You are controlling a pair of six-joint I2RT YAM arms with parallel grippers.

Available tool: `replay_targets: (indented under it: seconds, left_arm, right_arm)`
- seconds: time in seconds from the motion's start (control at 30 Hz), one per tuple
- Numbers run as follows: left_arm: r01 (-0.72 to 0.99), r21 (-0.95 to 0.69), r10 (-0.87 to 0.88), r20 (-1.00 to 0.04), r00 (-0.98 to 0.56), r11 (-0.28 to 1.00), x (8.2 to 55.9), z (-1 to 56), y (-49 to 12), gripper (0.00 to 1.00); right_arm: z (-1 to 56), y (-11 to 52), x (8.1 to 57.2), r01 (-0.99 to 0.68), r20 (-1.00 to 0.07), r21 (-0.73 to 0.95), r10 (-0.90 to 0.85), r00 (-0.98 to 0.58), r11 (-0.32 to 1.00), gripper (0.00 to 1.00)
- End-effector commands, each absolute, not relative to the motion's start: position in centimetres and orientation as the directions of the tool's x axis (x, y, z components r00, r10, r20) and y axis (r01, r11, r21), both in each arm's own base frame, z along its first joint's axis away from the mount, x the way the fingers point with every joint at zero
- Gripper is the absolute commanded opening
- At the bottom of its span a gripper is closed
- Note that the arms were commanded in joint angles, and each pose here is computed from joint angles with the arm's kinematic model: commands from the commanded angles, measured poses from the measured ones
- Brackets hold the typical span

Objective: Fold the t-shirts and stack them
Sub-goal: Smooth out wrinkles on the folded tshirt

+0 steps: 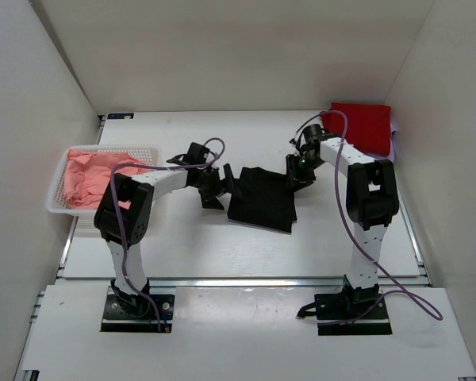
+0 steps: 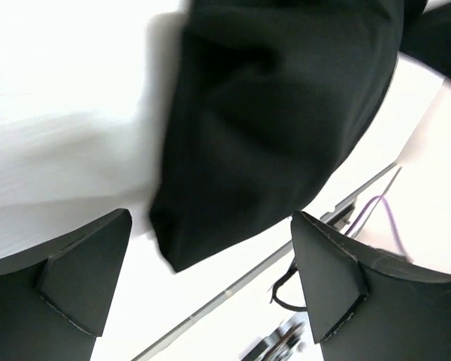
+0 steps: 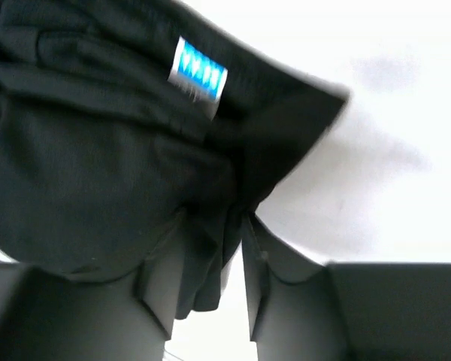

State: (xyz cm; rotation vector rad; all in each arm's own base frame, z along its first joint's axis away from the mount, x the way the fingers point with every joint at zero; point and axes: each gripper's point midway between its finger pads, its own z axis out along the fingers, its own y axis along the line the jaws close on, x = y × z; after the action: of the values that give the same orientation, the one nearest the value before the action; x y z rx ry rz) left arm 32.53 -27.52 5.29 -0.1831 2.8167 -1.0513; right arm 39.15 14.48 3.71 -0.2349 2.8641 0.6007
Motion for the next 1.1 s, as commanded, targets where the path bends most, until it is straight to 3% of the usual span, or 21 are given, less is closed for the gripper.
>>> replay_targets:
  seconds: [0.0, 0.33, 0.6, 0.7, 1.07]
  left_arm:
    - [-0.075, -0.707, -0.238, -0.135, -0.962, 0.703, 34.3, 8.0, -24.5, 0.98]
    - [-0.056, -0.821, -0.317, -0.157, -0.935, 0.569, 38.8, 11.8, -25.7, 0.99]
    - [-0.090, -0.825, -0.375, -0.154, -0.914, 0.558, 41.8, 11.2, -26.2, 0.98]
    - [-0.056, -0.799, -0.352, -0.200, -0.914, 0.599, 42.6, 11.3, -26.3, 0.99]
    - [-0.070, -0.854, -0.326, -0.120, -0.938, 0.516, 42.1, 10.3, -29.5, 0.96]
  right_arm:
    - [7.1, 14.5, 39.2, -0.239, -0.333, 0.420, -0.096, -0.938, 0.875, 0.35]
    - [7.7, 15.3, 39.1, -0.221, -0.394, 0.407, -0.048, -0.918, 0.887, 0.35]
    - [7.0, 14.9, 39.2, -0.178, -0.392, 0.400, -0.008, -0.920, 0.899, 0.35]
    - [6.6, 14.8, 39.2, -0.165, -0.384, 0.401, 0.002, -0.923, 0.901, 0.35]
    - [5.4, 15.1, 39.6, -0.119, -0.366, 0.420, 0.048, -0.929, 0.900, 0.35]
